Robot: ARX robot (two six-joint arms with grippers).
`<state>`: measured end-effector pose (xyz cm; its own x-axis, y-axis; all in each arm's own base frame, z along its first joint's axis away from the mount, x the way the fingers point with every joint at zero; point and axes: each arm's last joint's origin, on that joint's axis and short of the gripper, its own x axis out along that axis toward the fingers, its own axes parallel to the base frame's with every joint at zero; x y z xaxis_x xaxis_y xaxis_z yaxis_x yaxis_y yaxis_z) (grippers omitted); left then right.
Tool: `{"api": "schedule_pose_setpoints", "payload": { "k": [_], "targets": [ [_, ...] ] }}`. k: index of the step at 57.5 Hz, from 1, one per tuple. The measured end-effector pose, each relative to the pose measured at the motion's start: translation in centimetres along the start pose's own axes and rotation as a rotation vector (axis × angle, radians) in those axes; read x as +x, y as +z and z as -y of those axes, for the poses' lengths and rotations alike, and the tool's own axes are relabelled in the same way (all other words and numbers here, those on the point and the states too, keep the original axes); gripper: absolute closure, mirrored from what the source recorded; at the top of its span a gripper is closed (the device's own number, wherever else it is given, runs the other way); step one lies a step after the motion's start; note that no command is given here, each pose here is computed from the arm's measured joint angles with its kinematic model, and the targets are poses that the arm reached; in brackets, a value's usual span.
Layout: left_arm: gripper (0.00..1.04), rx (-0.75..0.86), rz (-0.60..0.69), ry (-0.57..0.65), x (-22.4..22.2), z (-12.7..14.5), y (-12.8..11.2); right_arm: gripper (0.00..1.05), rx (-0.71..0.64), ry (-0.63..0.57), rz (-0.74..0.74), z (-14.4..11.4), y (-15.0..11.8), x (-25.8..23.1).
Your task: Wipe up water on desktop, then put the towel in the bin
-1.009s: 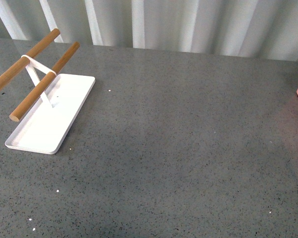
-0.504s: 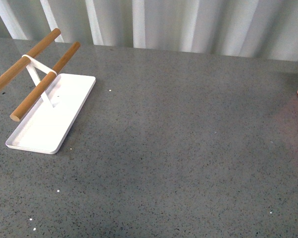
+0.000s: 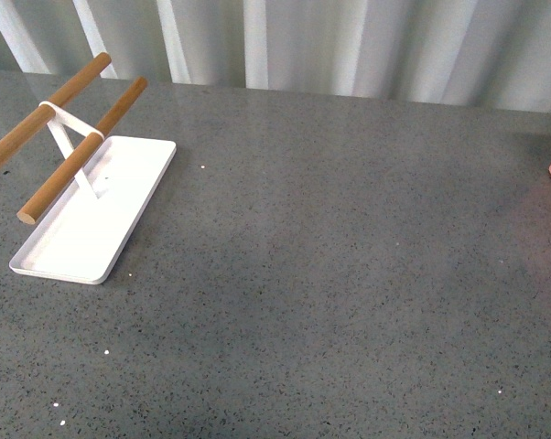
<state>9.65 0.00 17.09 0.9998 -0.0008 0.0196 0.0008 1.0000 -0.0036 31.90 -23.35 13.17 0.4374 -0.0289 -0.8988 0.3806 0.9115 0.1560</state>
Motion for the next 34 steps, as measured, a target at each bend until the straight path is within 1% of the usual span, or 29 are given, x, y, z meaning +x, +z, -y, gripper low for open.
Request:
{"api": "schedule_pose_setpoints", "payload": {
  "k": [2,6,18,23,29,34],
  "targets": [
    [0.07,0.000,0.000,0.000,0.0,0.0,0.0,0.08,-0.002,0.006,0.018,-0.1,0.3,-0.6],
    [0.07,0.000,0.000,0.000,0.0,0.0,0.0,0.07,-0.007,0.016,0.063,-0.4,1.1,-2.1],
    [0.07,0.000,0.000,0.000,0.0,0.0,0.0,0.07,-0.061,0.095,0.227,-2.8,3.3,-8.1],
    [0.07,0.000,0.000,0.000,0.0,0.0,0.0,0.07,-0.080,0.164,0.290,-3.6,3.7,-9.8],
    [0.07,0.000,0.000,0.000,0.0,0.0,0.0,0.07,-0.114,0.283,0.363,-4.7,3.8,-12.1],
    [0.07,0.000,0.000,0.000,0.0,0.0,0.0,0.07,-0.192,0.390,0.452,-6.1,3.1,-15.1]
  ]
}}
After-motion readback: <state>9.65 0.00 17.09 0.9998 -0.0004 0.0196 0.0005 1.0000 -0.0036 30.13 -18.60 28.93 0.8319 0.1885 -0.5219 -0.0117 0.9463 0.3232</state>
